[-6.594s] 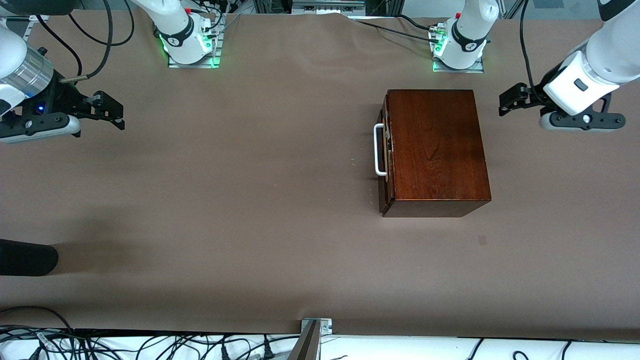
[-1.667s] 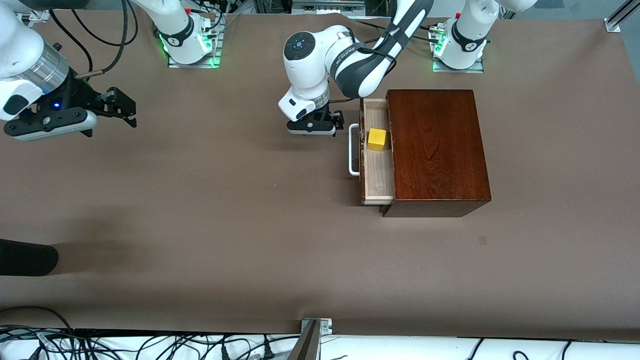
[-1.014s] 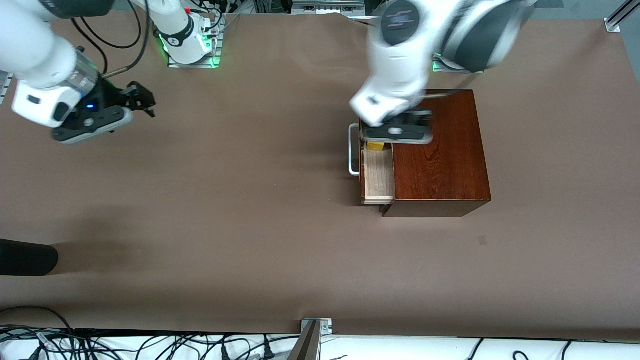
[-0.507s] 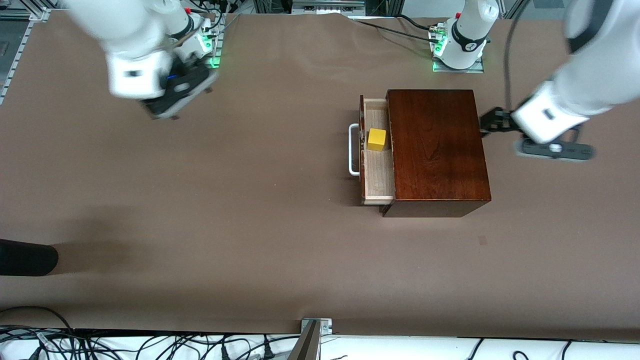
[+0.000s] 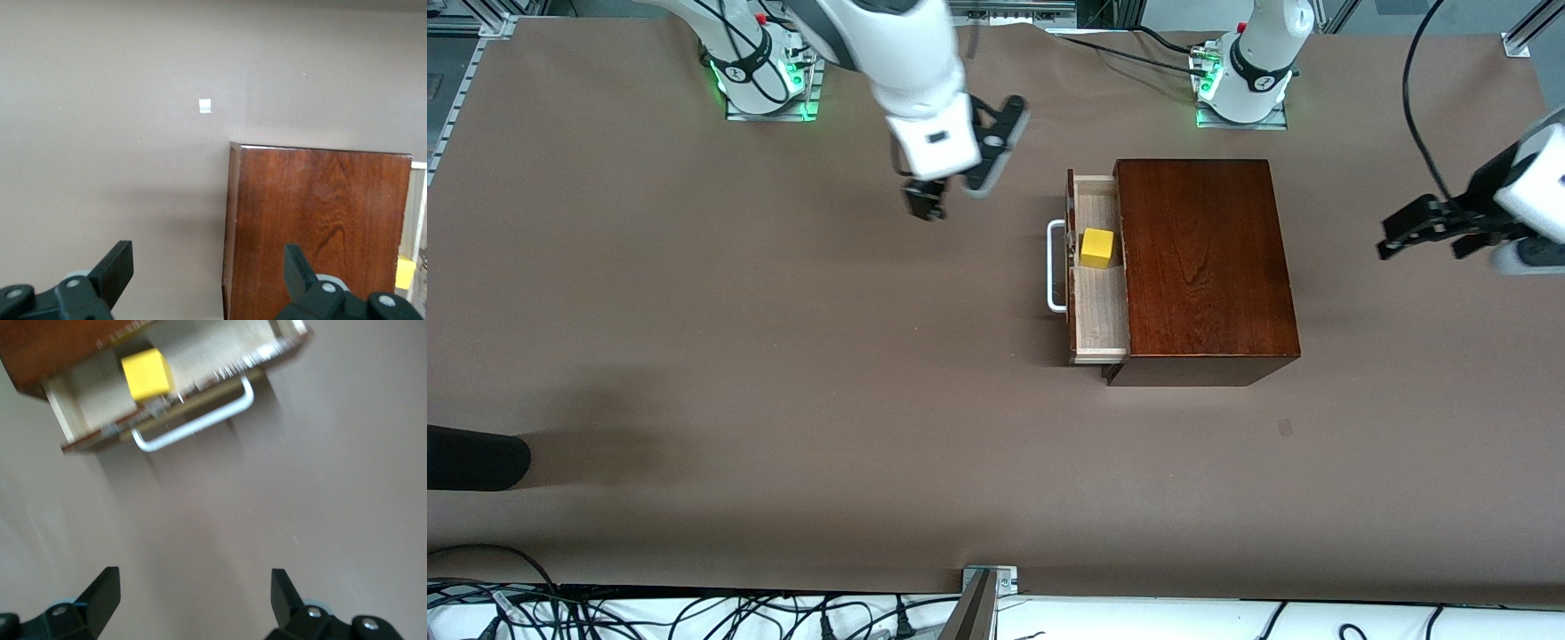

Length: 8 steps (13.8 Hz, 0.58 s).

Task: Open drawer, take yellow block, close drawer
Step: 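Lower the right gripper into the drawer and grasp the yellow cube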

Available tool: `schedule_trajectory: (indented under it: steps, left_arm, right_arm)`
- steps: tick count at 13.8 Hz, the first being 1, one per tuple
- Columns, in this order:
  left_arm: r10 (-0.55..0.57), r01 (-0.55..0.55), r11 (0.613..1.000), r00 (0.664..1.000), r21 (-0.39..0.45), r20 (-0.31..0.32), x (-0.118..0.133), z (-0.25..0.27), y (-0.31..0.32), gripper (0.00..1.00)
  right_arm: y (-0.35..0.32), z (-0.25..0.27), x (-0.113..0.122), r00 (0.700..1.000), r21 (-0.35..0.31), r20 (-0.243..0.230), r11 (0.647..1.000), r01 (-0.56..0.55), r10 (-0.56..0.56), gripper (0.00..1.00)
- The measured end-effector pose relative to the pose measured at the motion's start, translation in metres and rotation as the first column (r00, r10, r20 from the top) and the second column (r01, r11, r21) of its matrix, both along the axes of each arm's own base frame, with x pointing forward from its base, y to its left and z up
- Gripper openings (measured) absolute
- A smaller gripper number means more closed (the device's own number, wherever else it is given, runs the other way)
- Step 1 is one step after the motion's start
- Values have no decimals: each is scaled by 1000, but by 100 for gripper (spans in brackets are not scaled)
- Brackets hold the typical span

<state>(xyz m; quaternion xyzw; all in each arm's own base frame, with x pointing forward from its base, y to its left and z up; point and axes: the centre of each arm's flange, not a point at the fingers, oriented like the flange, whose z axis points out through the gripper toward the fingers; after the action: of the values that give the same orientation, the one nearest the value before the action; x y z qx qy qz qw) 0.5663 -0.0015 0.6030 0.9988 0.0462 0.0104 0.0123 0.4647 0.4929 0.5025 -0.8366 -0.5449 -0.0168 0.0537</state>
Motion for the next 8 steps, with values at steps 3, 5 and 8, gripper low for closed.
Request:
schedule_trajectory:
  steps: [3,5,8]
  left_arm:
    - [-32,32,999,999,28,14,-27,-2,-17,100]
    - [-70,69,996,997,56,14,-38,0,-35,100]
    - [-71,71,995,997,63,8,-40,0,-35,100]
  right_arm:
    - [61,-34,-18,993,14,68,995,-98,97,100]
    - [97,-48,-34,983,7,97,987,-158,156,100]
    - [132,-73,-45,972,-2,122,979,-204,203,100]
